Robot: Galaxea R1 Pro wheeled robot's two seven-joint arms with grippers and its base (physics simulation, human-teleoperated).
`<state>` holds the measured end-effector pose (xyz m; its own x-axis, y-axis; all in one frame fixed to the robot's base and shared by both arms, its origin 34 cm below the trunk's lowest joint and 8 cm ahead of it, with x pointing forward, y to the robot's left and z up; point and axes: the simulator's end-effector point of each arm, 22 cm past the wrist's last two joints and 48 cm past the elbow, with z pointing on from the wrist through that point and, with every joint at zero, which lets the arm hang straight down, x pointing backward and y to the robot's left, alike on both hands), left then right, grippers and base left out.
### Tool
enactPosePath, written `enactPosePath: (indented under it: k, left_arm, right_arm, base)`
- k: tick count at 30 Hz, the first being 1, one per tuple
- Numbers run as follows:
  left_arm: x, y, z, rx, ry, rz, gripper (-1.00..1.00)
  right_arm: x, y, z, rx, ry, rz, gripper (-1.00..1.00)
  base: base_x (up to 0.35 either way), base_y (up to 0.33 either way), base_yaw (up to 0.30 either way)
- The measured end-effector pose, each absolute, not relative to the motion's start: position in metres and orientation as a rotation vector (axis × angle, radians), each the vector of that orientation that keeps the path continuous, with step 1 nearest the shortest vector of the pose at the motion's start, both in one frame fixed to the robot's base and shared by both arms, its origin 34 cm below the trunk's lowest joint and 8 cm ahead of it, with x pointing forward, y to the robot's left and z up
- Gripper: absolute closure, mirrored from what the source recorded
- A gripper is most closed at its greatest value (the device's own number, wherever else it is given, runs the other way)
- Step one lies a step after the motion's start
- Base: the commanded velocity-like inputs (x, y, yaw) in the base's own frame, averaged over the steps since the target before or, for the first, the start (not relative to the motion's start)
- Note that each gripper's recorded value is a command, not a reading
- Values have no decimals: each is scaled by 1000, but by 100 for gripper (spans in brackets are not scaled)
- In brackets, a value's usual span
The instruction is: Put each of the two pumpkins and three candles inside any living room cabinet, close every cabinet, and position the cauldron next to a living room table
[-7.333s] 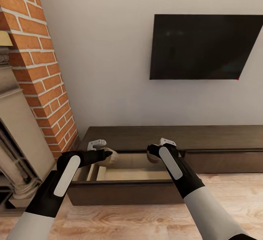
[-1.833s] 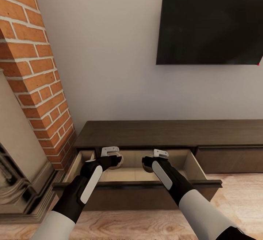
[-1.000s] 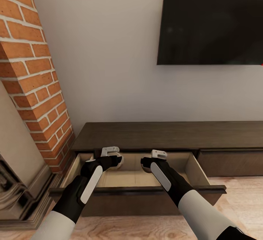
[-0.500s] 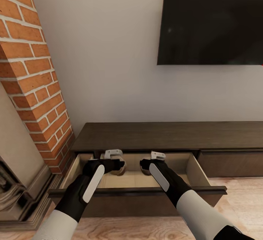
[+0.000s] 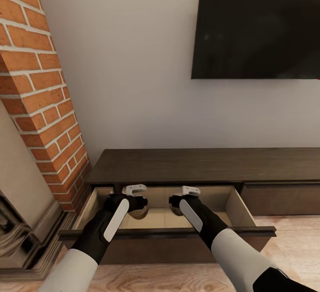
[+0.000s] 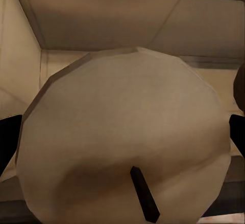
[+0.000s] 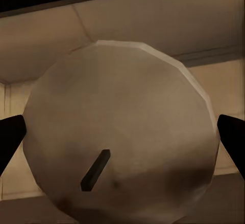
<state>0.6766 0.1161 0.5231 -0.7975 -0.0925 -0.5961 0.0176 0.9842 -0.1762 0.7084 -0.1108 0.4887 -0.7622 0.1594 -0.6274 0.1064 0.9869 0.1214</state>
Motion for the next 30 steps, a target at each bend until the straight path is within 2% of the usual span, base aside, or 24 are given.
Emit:
enactPosePath:
  k: [15, 30]
  left_arm:
    - [678, 114, 525, -52, 2470, -225, 100]
    - [679, 115, 526, -46, 2467, -216, 100]
  right_arm:
    - [714, -111, 488, 193, 2424, 122, 100]
    - [714, -108, 488, 183, 2423, 122, 100]
  base:
    - [2, 0, 0]
    - [144, 0, 0]
